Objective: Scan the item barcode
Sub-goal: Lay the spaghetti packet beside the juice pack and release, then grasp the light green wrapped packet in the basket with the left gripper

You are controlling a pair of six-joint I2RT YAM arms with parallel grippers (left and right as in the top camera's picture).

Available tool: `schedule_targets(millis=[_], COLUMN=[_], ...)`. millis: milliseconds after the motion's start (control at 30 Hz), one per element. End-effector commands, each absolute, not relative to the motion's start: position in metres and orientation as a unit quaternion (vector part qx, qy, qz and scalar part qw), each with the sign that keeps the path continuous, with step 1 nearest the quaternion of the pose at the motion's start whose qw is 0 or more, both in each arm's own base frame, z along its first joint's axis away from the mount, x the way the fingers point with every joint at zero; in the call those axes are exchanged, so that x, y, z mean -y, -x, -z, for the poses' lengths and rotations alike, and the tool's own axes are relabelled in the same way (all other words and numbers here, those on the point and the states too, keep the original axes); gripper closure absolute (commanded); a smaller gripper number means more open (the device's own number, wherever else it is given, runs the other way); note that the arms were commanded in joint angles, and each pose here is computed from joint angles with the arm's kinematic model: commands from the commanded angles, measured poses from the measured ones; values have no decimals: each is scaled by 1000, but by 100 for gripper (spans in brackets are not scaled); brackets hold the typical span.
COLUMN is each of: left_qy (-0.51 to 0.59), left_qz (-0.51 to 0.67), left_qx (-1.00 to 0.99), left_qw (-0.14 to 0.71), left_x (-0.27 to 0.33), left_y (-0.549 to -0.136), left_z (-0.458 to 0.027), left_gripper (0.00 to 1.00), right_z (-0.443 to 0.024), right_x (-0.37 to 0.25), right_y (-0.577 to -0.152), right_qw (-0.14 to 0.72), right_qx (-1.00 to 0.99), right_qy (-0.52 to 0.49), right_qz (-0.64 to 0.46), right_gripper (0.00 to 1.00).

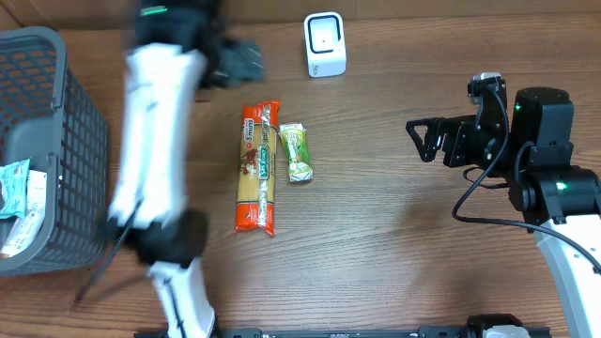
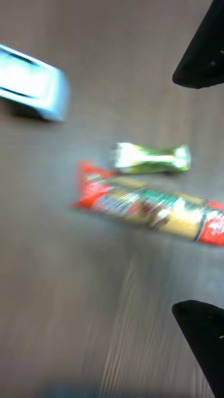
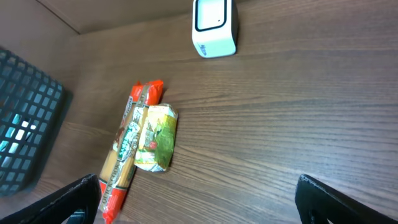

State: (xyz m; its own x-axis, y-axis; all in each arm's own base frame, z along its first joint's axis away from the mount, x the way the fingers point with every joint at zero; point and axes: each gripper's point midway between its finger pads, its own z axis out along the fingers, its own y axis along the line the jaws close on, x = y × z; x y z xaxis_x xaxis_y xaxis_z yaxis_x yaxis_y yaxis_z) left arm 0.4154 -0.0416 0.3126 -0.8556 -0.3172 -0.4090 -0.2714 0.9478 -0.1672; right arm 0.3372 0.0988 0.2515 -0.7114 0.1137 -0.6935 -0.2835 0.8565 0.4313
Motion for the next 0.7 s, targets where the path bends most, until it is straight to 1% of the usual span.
schedule_targets(millis=[0, 133, 267, 433, 667], left_qy=[223, 311, 388, 461, 488], left_qz=[6, -30, -76, -111, -122], left_qx=[-915, -867, -829, -805, -814], left_qw=[336, 388, 394, 357, 289], left_x=[-33, -104, -164, -220, -251], left_y=[-366, -317, -280, -252, -243], left_z=[-396, -433, -442, -424, -386], left_gripper=[0, 0, 0, 0, 1], right_z=[-260, -258, -257, -257, -257], right_x=[-101, -101, -101, -100, -100], right_y=[-338, -336, -335, -335, -335], right_qw=[383, 378, 374, 374, 375], right_qx=[-883, -885, -887, -887, -887], right_qy=[51, 50, 49, 49, 49], right_qz=[-267, -267, -267, -267, -267], right_gripper=[0, 0, 0, 0, 0])
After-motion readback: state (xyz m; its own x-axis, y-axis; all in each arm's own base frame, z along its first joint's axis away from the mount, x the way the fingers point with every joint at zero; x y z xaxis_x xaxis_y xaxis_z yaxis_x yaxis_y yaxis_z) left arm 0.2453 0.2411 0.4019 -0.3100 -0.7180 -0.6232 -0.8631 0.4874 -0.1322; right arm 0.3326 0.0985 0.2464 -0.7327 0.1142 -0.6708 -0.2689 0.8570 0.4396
